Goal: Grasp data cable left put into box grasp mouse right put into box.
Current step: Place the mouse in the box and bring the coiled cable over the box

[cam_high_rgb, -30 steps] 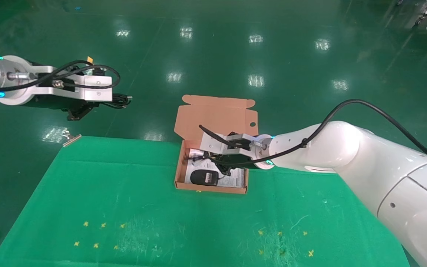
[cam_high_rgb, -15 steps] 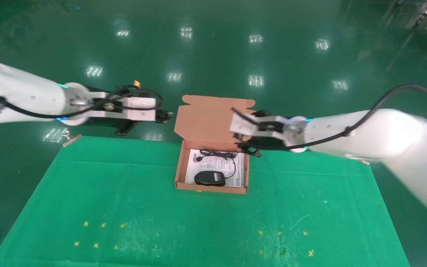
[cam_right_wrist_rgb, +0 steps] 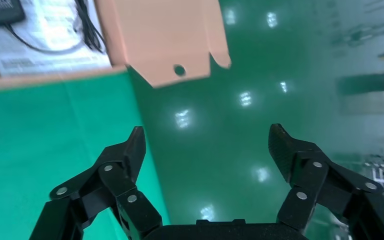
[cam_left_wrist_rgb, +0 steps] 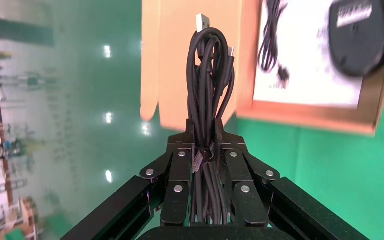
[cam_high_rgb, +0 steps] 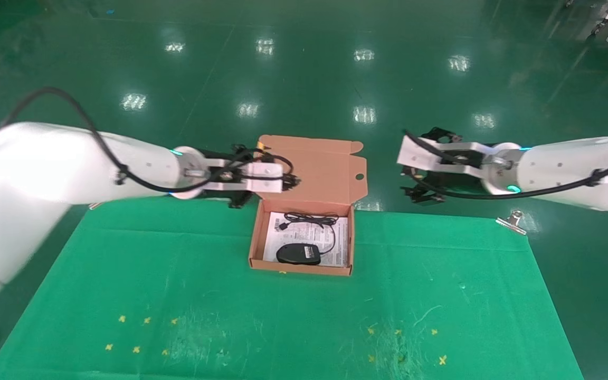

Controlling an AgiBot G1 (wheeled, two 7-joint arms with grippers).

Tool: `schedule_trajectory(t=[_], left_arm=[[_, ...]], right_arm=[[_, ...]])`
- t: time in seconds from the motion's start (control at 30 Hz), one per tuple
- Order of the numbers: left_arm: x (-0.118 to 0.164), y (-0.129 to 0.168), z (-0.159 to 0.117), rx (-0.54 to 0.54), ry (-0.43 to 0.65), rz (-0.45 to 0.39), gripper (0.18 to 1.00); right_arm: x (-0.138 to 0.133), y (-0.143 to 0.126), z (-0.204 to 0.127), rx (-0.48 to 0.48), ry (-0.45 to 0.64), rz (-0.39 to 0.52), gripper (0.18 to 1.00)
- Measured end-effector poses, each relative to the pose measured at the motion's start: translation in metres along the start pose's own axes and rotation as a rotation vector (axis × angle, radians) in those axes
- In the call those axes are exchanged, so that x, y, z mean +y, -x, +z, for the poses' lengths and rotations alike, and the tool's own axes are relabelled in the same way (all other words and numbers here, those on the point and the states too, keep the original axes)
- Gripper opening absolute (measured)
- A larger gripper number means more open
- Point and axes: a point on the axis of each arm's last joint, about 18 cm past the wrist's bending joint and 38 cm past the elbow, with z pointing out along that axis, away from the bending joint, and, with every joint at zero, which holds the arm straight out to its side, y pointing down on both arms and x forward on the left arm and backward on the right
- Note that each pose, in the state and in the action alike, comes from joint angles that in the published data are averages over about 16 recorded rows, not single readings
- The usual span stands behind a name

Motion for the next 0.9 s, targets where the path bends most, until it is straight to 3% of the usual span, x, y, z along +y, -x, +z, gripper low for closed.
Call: schedule_trajectory(t=[0.3,0.9], left_arm=[[-0.019,-0.020,0.026,0.016,-0.063,0.002,0.249],[-0.037,-0.033,0.036,0.027,-0.121,-0.014,0.254]], right_arm=[[0.022,-0.008,-0.026,0.029,0.036,0.005,0.959],[0.028,-0.010,-0.048,0.044,0.040,0.022,1.000]])
